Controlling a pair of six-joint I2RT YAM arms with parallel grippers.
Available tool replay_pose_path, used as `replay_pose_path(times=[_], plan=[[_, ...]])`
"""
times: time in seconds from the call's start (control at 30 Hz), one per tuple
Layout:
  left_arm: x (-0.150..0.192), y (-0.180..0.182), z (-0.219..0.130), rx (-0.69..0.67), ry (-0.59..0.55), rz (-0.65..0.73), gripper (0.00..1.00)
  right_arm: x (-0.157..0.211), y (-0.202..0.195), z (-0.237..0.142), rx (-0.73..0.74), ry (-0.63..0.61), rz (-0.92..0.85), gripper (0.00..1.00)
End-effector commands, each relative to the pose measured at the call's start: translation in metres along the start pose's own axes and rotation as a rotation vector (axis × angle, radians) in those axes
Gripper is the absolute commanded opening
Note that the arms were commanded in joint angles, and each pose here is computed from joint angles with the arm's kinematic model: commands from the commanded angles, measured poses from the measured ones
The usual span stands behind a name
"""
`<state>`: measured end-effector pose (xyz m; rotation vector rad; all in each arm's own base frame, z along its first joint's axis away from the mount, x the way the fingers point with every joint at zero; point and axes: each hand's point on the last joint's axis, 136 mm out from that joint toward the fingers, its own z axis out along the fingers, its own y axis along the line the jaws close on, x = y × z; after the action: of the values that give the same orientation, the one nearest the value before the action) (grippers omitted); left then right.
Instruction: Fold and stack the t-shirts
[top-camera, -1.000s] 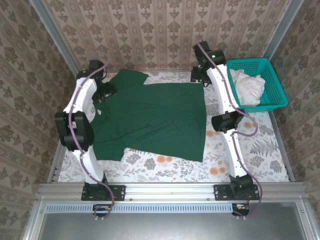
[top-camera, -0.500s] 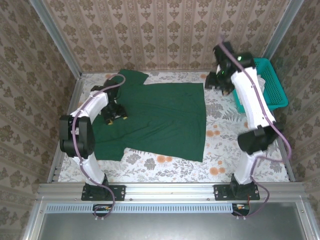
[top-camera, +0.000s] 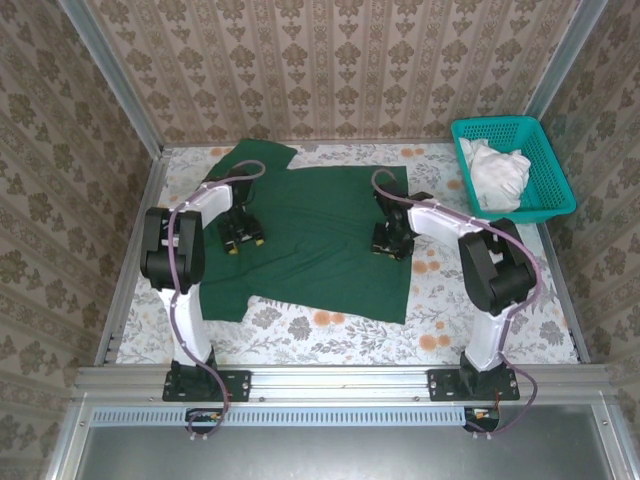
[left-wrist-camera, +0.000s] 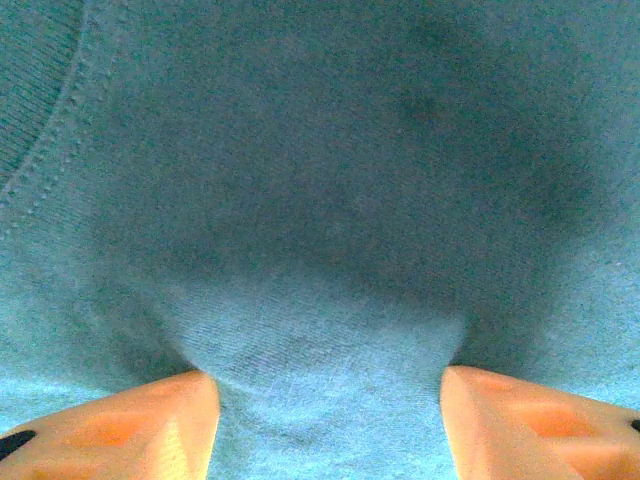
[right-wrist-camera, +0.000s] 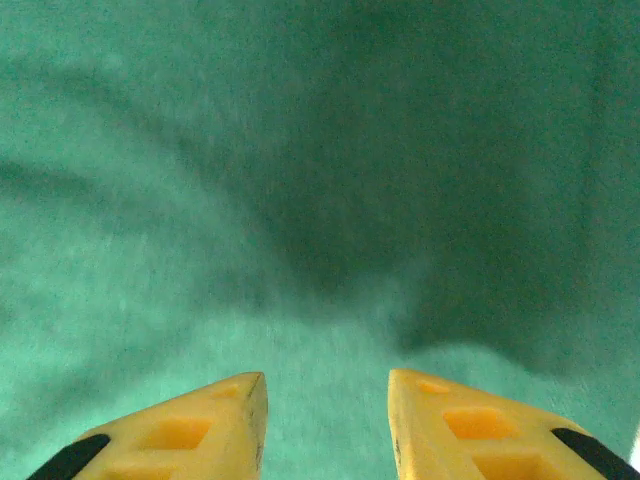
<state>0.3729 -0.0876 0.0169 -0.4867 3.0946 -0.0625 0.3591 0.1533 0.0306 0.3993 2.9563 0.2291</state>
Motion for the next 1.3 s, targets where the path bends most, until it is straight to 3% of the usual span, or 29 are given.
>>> replay_pose_path(times=[0.0,0.23,0.4,0.53,0.67,0.77,0.9,1.07,1.27], plan=[[-0.004,-0.007,0.024,0.019,0.034,-0.051,0.62,-0.032,-0.001,0.007,-0.003,-0.052,0.04,0.38],[-0.02,-0.032,0.032,0.071,0.05,-0.116,0.62,-0.068,-0.038,0.03,0.058,-0.011,0.135,0.39],[-0.045,-0.055,0.02,0.133,0.021,-0.15,0.68,-0.108,-0.033,0.025,0.045,-0.047,0.152,0.44],[-0.069,-0.066,-0.016,0.16,-0.048,-0.114,0.81,-0.137,-0.023,0.002,-0.002,-0.076,0.16,0.53],[-0.074,-0.045,-0.063,0.13,-0.157,-0.088,0.91,-0.144,-0.014,-0.05,-0.069,-0.18,0.141,0.67],[-0.055,-0.015,-0.084,0.113,-0.182,-0.101,0.92,-0.127,-0.02,-0.08,-0.111,-0.213,0.133,0.72],[-0.006,0.036,-0.089,0.071,-0.158,-0.157,0.89,-0.077,-0.054,-0.098,-0.146,-0.206,0.193,0.73],[0.057,0.091,-0.071,0.089,-0.08,-0.333,0.73,0.004,-0.092,-0.092,-0.156,-0.129,0.292,0.63],[0.094,0.128,-0.048,0.16,0.005,-0.519,0.58,0.063,-0.119,-0.076,-0.112,-0.006,0.378,0.55]])
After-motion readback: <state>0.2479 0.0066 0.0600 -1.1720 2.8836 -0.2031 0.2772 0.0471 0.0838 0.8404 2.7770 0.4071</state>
